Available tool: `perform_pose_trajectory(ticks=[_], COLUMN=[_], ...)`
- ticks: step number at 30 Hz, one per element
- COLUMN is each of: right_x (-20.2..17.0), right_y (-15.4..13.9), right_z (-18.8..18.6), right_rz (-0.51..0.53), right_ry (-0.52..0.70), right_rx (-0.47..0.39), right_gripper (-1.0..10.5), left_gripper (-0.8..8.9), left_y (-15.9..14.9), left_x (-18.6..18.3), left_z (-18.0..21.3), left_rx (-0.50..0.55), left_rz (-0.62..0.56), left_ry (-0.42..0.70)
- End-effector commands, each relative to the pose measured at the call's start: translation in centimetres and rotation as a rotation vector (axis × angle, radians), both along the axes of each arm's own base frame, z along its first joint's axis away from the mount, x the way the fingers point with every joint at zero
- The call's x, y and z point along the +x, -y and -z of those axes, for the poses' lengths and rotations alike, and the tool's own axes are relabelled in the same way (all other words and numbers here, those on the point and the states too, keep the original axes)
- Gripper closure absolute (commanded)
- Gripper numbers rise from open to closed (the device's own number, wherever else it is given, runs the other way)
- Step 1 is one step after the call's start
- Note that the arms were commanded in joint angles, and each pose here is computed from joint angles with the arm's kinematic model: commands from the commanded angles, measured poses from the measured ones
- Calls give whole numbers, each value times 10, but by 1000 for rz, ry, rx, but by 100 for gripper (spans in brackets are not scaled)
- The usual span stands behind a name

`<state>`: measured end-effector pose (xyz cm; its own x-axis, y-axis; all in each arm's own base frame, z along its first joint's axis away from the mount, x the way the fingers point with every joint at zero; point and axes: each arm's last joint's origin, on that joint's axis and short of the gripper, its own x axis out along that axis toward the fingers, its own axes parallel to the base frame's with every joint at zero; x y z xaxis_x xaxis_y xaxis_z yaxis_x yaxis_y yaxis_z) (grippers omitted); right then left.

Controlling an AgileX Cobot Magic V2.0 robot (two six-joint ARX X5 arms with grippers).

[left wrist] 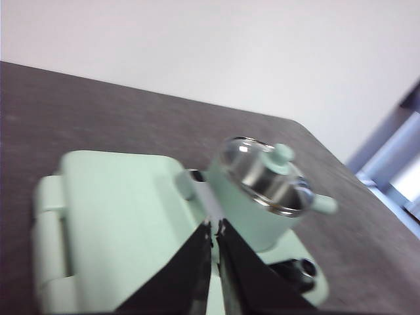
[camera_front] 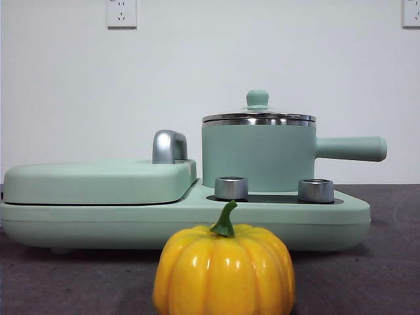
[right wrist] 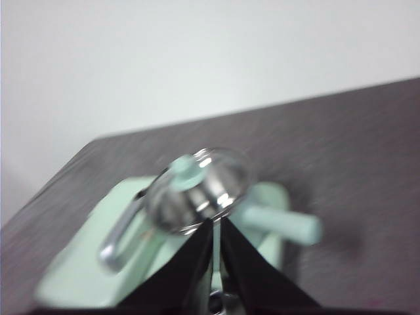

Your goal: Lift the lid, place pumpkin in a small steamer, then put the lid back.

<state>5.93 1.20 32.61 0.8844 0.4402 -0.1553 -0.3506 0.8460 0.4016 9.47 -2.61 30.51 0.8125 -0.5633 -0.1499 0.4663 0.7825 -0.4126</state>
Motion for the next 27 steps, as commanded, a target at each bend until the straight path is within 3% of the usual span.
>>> perform_pose_trajectory(ticks=[1, 8, 16, 20, 22, 27], right_x=[5, 17, 18, 18, 18, 18], right_y=[-2, -6, -6, -6, -6, -6], right_z=[-16, -41, -45, -45, -44, -44], right_rz=[-95, -300, -325, -321, -315, -315], right_ry=[-25, -15, -2, -2, -4, -4], right_rx=[-33, -91, -106, -108, -109, -109], right_gripper=[932, 932, 921, 646, 533, 454], left_gripper=[791, 764, 545, 365, 337, 337], left_y=[4, 15, 26, 32, 36, 50], left_x=[6, 25, 41, 50, 56, 74], left_z=[-23, -54, -61, -55, -53, -50], left_rx=[18, 24, 8, 12, 13, 16], left_rz=[89, 294, 355, 380, 393, 437], left_ry=[10, -4, -57, -97, -108, -114])
